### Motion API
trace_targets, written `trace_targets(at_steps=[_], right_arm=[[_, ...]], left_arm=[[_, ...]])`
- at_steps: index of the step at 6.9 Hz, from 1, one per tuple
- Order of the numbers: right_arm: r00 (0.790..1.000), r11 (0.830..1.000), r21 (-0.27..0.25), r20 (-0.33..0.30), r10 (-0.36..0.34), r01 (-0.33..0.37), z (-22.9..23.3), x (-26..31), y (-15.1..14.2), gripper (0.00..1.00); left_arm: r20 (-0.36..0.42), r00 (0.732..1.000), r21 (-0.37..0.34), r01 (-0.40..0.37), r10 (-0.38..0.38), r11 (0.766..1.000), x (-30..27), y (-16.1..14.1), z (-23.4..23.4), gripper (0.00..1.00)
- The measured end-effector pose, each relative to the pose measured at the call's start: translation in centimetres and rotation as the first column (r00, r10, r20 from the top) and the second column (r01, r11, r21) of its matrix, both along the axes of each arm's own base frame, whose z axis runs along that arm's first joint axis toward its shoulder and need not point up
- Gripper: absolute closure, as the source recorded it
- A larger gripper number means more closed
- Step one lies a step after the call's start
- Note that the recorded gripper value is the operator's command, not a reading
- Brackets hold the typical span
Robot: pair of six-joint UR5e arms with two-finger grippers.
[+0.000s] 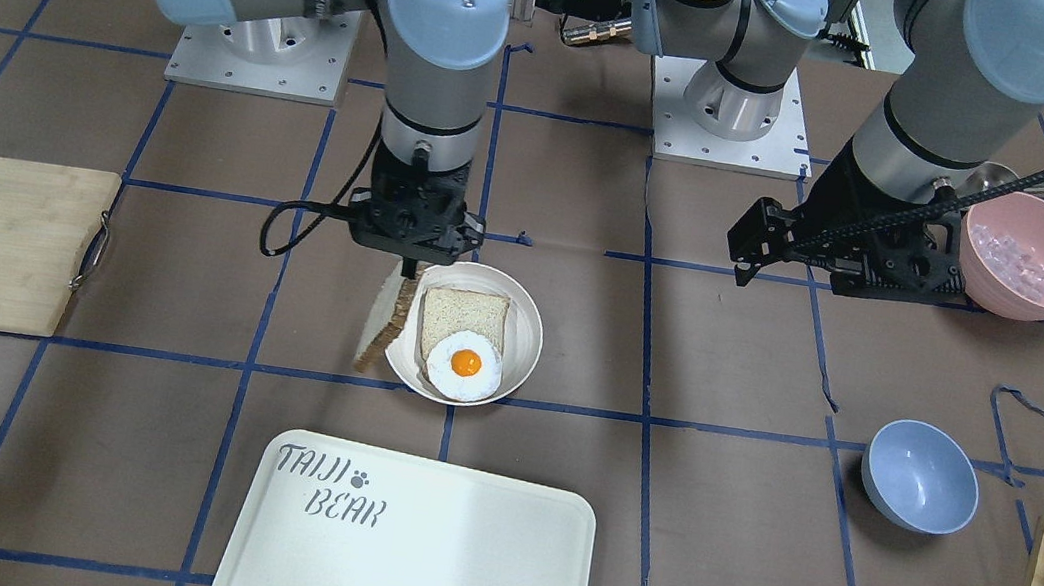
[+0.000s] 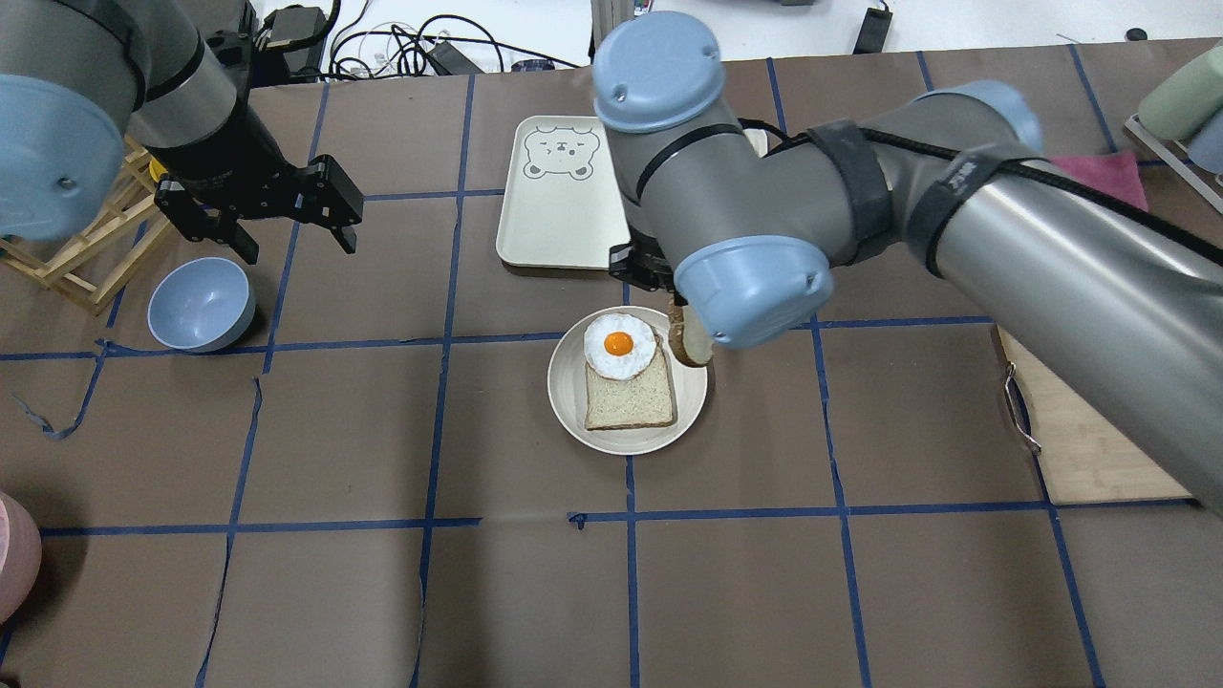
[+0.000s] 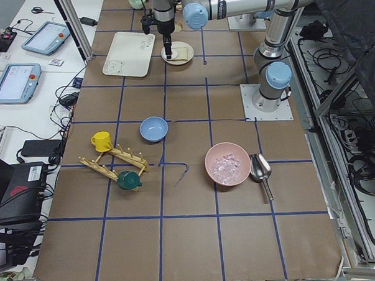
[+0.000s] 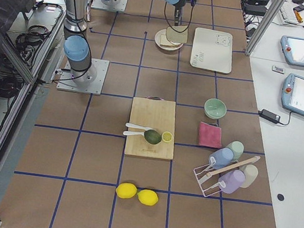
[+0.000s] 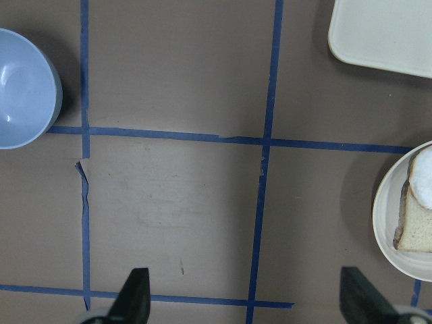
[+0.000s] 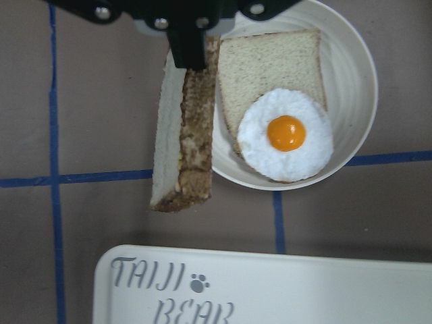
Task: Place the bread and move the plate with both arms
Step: 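Carry the bread slice with the right gripper over the egg plate, then lay the bread slice on top of the egg and release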
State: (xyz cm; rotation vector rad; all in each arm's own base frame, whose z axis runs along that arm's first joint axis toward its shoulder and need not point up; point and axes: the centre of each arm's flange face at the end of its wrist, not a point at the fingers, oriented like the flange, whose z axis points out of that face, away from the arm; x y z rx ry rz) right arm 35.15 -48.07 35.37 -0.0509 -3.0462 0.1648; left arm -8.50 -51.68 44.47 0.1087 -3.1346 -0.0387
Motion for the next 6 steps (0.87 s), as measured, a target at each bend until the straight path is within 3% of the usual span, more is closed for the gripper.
trace_targets(at_steps=[2,4,6], right_arm=[[0.999,0.999,-0.009,-0.016,0.045,-0.045,-2.6,3.1,0.3,1.00],[0.995,0.997,0.017,-0.070,0.075,-0.074,-4.3,3.3,0.3,1.00],[0.996,0.997,0.036,-0.055,0.074,-0.072,-5.3,3.8,0.4,1.00]], left_arm=[[0.002,1.000,0.002,-0.001,0.001,1.000,0.0,0.0,-0.1,0.00],[0.001,1.000,0.001,-0.001,0.001,1.000,0.0,0.0,0.0,0.00],[-0.001,1.000,0.003,0.000,0.000,1.000,0.0,0.0,-0.1,0.00]])
